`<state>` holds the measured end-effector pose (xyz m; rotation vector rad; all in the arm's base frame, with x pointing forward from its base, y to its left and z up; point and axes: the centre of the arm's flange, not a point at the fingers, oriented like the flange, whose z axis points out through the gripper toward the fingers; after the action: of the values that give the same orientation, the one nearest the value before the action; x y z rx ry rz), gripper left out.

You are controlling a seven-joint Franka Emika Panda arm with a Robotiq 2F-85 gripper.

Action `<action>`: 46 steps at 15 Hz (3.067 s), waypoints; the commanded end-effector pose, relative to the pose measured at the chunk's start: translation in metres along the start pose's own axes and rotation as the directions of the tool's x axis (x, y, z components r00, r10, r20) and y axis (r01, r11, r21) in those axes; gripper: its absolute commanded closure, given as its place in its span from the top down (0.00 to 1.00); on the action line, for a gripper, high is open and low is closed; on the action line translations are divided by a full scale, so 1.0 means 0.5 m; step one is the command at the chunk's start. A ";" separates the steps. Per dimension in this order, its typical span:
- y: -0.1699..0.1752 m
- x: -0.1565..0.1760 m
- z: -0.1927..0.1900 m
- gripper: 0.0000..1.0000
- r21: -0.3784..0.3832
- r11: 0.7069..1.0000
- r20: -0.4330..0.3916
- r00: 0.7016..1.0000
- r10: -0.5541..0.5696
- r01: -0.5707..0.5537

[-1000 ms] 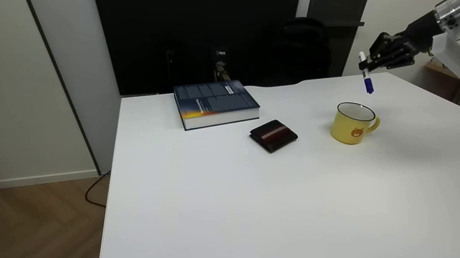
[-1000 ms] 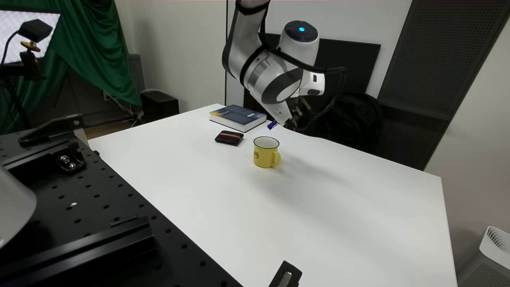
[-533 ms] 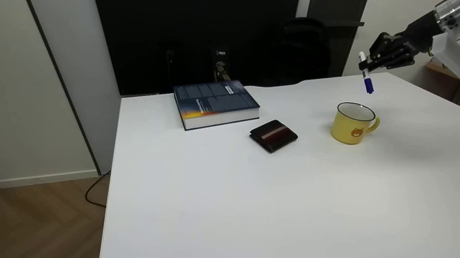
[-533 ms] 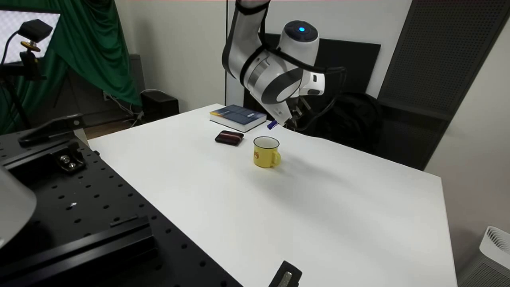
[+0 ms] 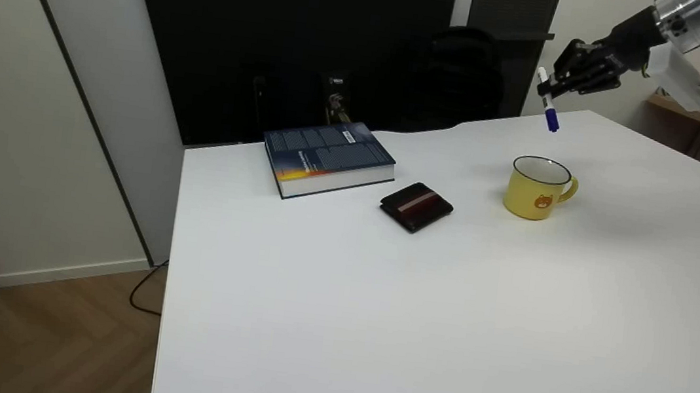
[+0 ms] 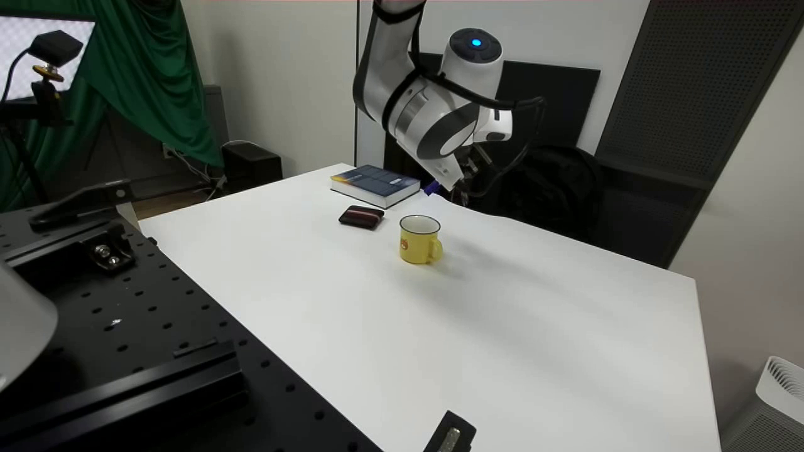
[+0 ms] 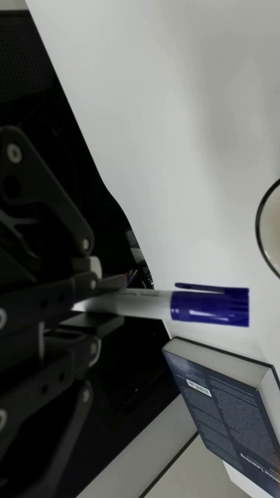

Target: Put the marker in the cup

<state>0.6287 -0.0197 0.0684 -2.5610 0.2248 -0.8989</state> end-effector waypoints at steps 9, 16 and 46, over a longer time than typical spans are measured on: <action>-0.031 -0.064 0.065 0.04 0.091 0.989 -0.066 0.992 -0.111 0.117; -0.005 -0.102 0.087 0.04 0.090 0.989 -0.038 0.993 -0.114 0.117; 0.063 -0.175 0.127 0.04 0.060 0.996 -0.020 0.998 -0.059 0.060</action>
<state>0.6216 -0.0200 -0.0260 -2.5465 0.1062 -0.9060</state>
